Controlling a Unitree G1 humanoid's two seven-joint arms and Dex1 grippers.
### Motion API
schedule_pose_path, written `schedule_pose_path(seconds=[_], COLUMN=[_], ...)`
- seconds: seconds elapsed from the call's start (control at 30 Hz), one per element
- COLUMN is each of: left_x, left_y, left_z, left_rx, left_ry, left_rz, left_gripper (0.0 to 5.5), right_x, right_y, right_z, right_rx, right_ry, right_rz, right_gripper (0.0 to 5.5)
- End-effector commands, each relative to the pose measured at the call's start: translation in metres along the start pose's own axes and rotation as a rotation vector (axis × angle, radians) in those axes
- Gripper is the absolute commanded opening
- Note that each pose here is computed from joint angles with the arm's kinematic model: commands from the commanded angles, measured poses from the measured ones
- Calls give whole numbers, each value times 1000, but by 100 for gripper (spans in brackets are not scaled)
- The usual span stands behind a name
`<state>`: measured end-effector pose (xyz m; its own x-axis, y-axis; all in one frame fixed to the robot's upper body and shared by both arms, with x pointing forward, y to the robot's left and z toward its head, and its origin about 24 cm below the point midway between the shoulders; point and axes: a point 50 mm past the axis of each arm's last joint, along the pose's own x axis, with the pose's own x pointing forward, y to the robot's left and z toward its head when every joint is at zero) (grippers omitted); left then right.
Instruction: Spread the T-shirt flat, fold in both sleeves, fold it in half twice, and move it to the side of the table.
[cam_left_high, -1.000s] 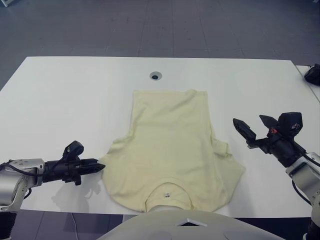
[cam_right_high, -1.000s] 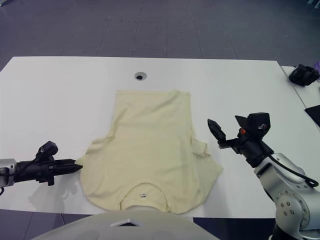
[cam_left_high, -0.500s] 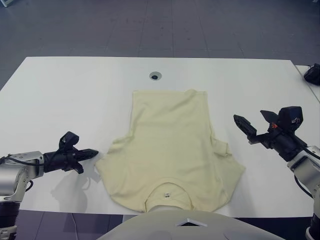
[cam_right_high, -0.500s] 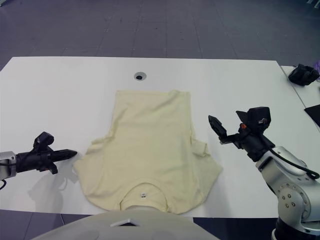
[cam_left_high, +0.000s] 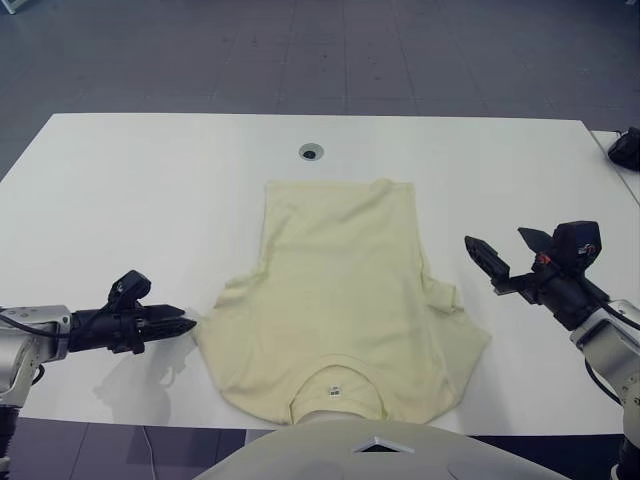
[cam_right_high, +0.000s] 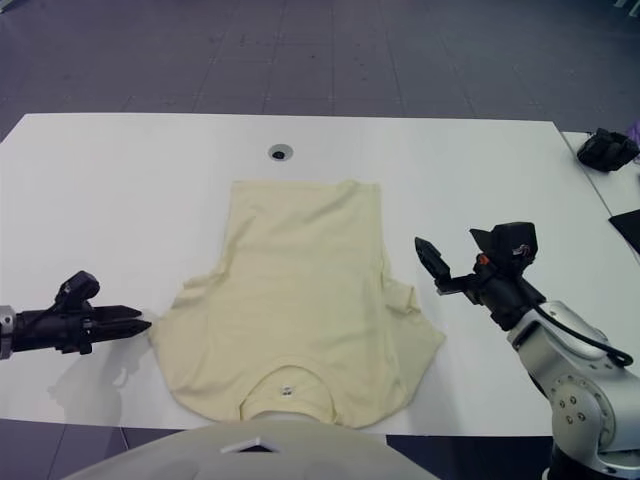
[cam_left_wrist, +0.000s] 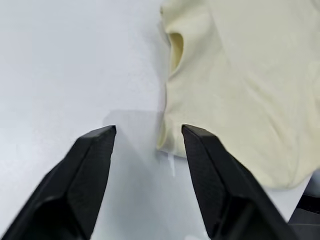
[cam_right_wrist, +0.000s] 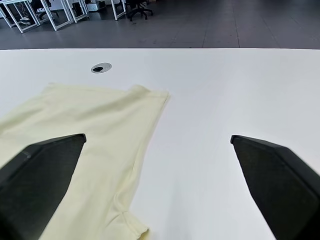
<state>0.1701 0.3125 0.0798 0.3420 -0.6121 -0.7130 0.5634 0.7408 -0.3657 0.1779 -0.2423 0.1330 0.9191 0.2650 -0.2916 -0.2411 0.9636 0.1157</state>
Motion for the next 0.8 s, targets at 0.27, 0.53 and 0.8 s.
schedule_pose_path(seconds=[0.27, 0.53, 0.8], left_x=[5, 10, 9], left_y=[-6, -8, 9], left_z=[-6, -5, 0], left_rx=[-14, -12, -10], left_ry=[29, 21, 10], left_rz=[-43, -47, 73], left_gripper=[84, 2, 2], right_x=[1, 3, 4], right_y=[1, 1, 2], right_z=[2, 1, 1], right_rx=[-6, -10, -11], right_ry=[-3, 4, 4], right_rz=[7, 15, 17], right_gripper=[540, 540, 540])
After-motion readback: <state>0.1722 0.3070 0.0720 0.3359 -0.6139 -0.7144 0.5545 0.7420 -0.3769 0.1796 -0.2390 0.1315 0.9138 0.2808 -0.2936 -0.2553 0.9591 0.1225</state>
